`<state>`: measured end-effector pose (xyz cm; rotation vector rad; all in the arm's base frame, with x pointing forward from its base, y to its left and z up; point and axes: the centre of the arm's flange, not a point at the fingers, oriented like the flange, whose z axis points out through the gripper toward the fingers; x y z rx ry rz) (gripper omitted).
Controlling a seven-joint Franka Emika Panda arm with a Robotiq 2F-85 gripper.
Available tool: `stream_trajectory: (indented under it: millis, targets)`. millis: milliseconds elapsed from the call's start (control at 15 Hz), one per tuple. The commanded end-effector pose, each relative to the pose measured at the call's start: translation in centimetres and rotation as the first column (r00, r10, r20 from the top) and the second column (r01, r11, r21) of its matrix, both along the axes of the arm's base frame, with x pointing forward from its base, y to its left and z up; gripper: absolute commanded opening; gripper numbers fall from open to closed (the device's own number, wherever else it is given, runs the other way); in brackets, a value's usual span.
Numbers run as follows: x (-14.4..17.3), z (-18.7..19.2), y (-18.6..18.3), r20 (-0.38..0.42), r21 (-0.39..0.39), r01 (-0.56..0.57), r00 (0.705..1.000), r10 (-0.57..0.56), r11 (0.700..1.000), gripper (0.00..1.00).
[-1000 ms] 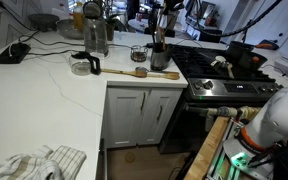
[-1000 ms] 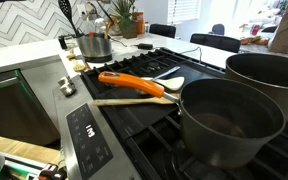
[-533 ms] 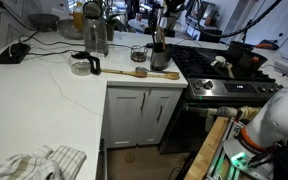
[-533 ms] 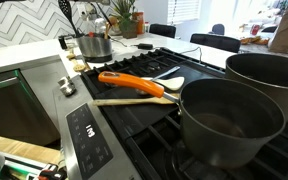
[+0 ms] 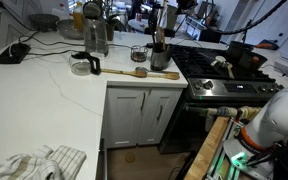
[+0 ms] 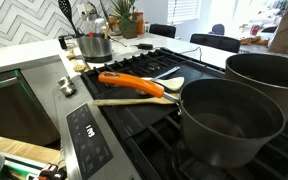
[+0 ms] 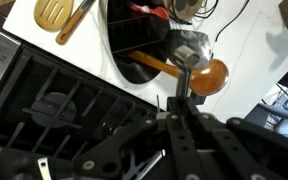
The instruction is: Use the silver tongs to remove the silver ladle from the holder and place both utensils on the stove.
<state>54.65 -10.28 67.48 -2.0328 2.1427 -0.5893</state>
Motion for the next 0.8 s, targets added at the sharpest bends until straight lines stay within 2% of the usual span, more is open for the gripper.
stream_trajectory:
  millis: [0, 333, 467, 733]
  targets:
    - [-1.4, 1.0, -1.5, -0.035, -0.030, 0.051, 0.998, -0.052, 0.998, 0.02]
    - [-3.7, 0.2, -5.3, -0.158, -0.047, 0.116, 0.980, -0.122, 0.992, 0.02]
    - [-5.1, -0.2, -7.8, -0.209, -0.051, 0.174, 0.961, -0.181, 0.983, 0.02]
    - [-8.4, -0.9, -13.6, -0.314, -0.057, 0.291, 0.903, -0.293, 0.955, 0.02]
